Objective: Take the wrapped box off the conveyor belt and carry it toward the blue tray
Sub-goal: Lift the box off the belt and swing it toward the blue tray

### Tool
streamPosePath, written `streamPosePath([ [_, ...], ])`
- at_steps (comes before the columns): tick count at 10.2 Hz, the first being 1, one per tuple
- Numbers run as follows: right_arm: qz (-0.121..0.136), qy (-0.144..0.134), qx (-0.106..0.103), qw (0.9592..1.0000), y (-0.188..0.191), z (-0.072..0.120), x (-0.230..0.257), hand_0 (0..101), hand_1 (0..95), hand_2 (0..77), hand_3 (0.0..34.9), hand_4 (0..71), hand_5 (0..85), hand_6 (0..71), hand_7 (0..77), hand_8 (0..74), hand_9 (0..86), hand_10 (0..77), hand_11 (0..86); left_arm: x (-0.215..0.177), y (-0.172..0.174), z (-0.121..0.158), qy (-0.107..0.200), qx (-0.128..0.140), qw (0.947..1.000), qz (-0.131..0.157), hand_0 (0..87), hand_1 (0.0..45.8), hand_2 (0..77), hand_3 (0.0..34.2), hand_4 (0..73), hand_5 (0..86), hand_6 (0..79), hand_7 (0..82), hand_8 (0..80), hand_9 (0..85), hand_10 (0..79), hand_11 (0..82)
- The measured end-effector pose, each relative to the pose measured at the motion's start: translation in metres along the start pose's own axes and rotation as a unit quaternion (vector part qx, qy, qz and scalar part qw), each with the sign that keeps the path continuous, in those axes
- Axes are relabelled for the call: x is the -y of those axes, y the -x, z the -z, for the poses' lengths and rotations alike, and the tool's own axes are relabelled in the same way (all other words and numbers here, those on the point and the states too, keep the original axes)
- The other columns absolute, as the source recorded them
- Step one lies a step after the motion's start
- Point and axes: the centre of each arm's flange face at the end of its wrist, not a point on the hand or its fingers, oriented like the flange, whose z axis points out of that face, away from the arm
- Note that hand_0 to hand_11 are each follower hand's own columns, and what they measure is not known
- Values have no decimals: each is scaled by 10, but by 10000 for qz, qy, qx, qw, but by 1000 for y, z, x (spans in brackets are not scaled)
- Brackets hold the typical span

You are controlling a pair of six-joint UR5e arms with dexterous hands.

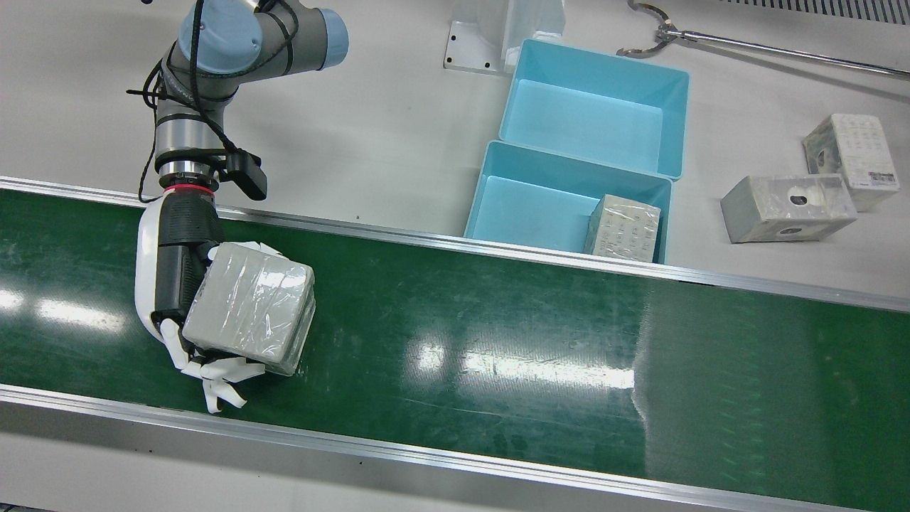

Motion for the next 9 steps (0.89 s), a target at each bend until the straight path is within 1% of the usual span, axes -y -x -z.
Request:
streamPosePath([
  [1,-47,143,-45,9999,7,-8,-17,544,180,360,0,175,464,284,311,376,327,273,305,0,0,0,0,0,10000,0,0,0,5,0,0,11,5,5,5,5,5,5],
  [2,-108,314,-132,9994,11,-14,-41,544,180,360,0,175,464,284,311,376,327,273,305,0,0,0,0,0,10000,0,0,0,5,0,0,11,5,5,5,0,5,5],
  [3,-162,471,-258,9984,10,-22,-71,544,93,431,0,175,469,289,311,382,327,278,338,0,0,0,0,0,10000,0,0,0,5,0,0,11,5,5,5,5,5,5],
  [4,-228,618,-418,9970,1,-29,-105,544,87,436,0,180,469,289,311,393,327,278,344,0,0,0,0,0,10000,0,0,0,5,0,0,11,5,5,5,5,5,5],
  [5,-311,743,-594,9950,-15,-30,-135,544,87,436,0,196,480,289,311,393,327,284,349,0,0,0,0,0,10000,0,0,0,5,0,0,11,5,5,5,5,5,5],
  [6,-413,843,-804,9923,-40,-27,-161,544,87,436,0,196,480,289,311,393,327,284,349,0,0,0,0,0,10000,0,0,0,11,0,0,11,5,5,5,5,5,5],
  [7,-516,921,-1002,9894,-66,-21,-182,554,87,436,0,213,485,289,311,393,327,322,360,0,0,0,0,0,10000,0,0,0,11,0,0,11,5,5,5,5,5,5],
  [8,-620,981,-1202,9859,-93,-13,-207,543,87,436,2,218,496,382,284,393,327,327,360,0,0,0,0,0,10000,0,0,0,11,0,0,11,5,5,5,5,5,5],
  [9,-711,1004,-1392,9826,-118,-4,-229,542,33,475,1,218,496,382,284,485,289,327,360,0,0,0,0,0,10000,0,0,0,11,0,0,11,5,5,5,5,5,5],
])
